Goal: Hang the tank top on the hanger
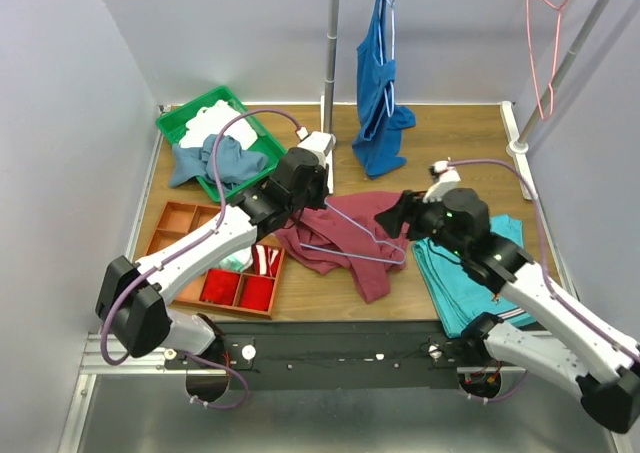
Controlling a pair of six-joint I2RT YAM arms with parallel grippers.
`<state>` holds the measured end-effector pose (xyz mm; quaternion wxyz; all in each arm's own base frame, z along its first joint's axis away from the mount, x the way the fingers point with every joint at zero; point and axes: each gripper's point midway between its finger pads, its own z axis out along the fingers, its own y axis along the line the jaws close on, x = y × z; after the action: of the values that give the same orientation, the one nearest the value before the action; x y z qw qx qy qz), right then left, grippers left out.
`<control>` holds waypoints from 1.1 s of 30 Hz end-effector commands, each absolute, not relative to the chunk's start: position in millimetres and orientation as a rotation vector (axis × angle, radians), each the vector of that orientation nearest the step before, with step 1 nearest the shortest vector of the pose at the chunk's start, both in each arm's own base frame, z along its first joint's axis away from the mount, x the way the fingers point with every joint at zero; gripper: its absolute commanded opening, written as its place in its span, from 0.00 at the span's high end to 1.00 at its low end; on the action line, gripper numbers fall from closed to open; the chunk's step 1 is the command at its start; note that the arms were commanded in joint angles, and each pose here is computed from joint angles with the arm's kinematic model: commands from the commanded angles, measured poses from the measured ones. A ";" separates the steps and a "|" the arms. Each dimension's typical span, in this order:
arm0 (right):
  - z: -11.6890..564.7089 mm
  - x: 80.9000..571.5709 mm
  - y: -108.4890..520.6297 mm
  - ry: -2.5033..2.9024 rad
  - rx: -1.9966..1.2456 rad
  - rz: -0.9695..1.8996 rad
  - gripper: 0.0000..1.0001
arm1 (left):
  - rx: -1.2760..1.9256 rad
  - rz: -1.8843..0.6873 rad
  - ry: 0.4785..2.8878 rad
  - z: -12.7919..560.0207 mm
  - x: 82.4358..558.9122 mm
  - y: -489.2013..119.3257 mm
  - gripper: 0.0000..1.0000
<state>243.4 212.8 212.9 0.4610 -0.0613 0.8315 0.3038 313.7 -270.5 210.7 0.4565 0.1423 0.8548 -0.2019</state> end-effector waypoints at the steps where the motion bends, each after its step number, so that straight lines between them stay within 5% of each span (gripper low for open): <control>1: 236.3 238.6 166.5 1.992 0.020 0.588 0.24 | 0.232 -0.317 2.100 216.6 340.8 -253.5 1.00; 12: 184.8 190.6 195.0 2.204 -0.210 0.784 0.28 | 0.208 -0.218 2.132 206.0 362.9 -258.8 1.00; 21: 199.8 195.4 184.7 2.194 -0.162 0.724 0.28 | 0.194 -0.320 2.131 219.2 355.2 -277.6 1.00; 33: 180.0 185.0 210.6 2.282 -0.319 0.831 0.30 | 0.164 -0.026 2.126 230.1 365.2 -247.2 1.00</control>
<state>193.4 197.4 191.4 0.3771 -0.0953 0.8707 0.3010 356.0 -271.5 228.6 0.4753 0.0807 0.8718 -0.0865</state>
